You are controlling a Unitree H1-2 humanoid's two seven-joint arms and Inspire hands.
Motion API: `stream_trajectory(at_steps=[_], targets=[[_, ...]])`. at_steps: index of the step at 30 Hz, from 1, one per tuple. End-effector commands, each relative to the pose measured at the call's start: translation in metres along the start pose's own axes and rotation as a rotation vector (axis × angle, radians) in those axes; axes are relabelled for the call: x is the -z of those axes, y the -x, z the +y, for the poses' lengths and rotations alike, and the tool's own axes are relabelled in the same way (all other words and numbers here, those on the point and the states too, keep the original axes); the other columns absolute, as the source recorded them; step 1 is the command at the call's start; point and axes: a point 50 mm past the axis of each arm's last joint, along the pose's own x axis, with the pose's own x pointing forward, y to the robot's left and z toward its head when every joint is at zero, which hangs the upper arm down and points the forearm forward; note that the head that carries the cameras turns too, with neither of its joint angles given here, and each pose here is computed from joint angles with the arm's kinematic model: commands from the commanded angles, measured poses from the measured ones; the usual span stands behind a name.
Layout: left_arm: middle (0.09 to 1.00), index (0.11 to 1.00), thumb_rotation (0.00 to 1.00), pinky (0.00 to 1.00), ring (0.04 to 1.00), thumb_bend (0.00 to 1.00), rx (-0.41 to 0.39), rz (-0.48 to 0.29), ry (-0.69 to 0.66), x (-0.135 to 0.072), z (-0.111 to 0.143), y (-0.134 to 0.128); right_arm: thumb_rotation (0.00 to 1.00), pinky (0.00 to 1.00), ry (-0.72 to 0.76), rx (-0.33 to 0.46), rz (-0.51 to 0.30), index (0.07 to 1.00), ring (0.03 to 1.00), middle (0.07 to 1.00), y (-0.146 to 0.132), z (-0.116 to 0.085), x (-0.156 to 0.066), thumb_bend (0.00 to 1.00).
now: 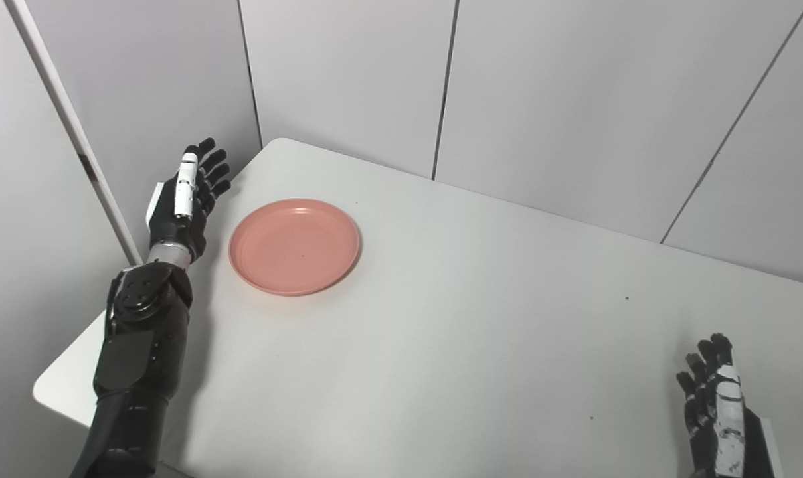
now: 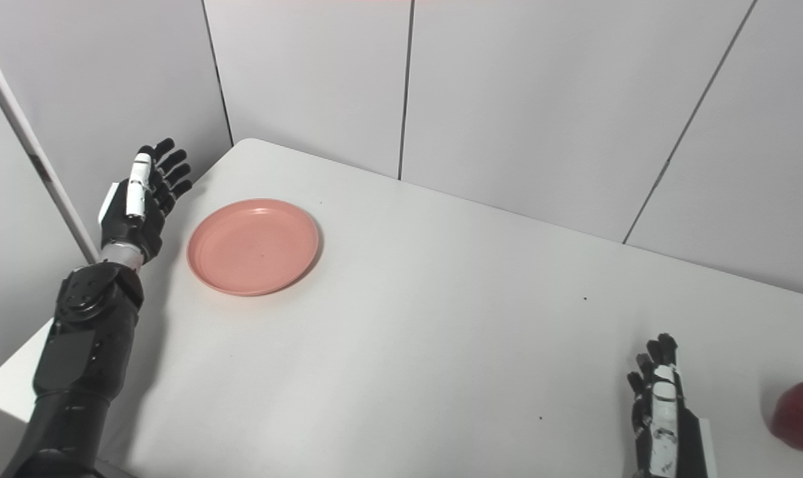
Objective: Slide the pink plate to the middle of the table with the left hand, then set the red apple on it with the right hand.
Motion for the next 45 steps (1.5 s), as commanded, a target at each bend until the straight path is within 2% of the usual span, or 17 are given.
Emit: stream_trajectory(at_steps=[1,9,14,20,28,32,39,45], targets=[[0.891,0.874,1.0,0.91,0.903,0.3,0.018,-0.067,0.005,-0.015,-0.002,-0.007,1.0,1.0,0.006,-0.011,-0.065,1.0,1.0,1.0,-0.004,0.001,-0.016,0.13],[0.88,0.859,1.0,0.89,0.888,0.27,0.001,-0.042,0.021,0.002,-0.002,-0.008,1.0,1.0,0.0,-0.007,-0.06,1.0,1.0,1.0,-0.005,0.0,-0.015,0.13],[0.9,0.879,1.0,0.92,0.907,0.26,0.025,-0.029,0.027,0.009,-0.003,-0.007,1.0,1.0,0.016,0.001,-0.062,1.0,1.0,1.0,-0.004,0.002,-0.018,0.12],[0.91,0.9,1.0,0.9,0.909,0.29,0.053,-0.008,0.079,0.017,-0.004,-0.005,1.0,1.0,0.005,0.001,-0.061,1.0,1.0,1.0,-0.005,0.002,-0.018,0.12],[0.895,0.889,1.0,0.91,0.902,0.35,0.064,0.019,0.03,0.025,-0.006,-0.004,1.0,1.0,0.005,-0.004,-0.057,1.0,1.0,1.0,-0.006,0.002,-0.016,0.12],[0.906,0.89,1.0,0.91,0.905,0.32,0.069,0.023,0.002,0.029,-0.007,-0.005,1.0,1.0,0.01,-0.002,-0.057,1.0,1.0,1.0,-0.006,0.003,-0.016,0.14],[0.892,0.88,1.0,0.9,0.896,0.36,0.086,0.026,0.022,0.037,-0.013,-0.008,1.0,1.0,0.004,-0.003,-0.056,1.0,1.0,1.0,-0.006,0.003,-0.017,0.12],[0.872,0.855,1.0,0.87,0.873,0.34,0.104,0.031,0.023,0.042,-0.02,-0.007,1.0,1.0,0.009,-0.002,-0.062,1.0,1.0,1.0,-0.006,0.005,-0.019,0.11]])
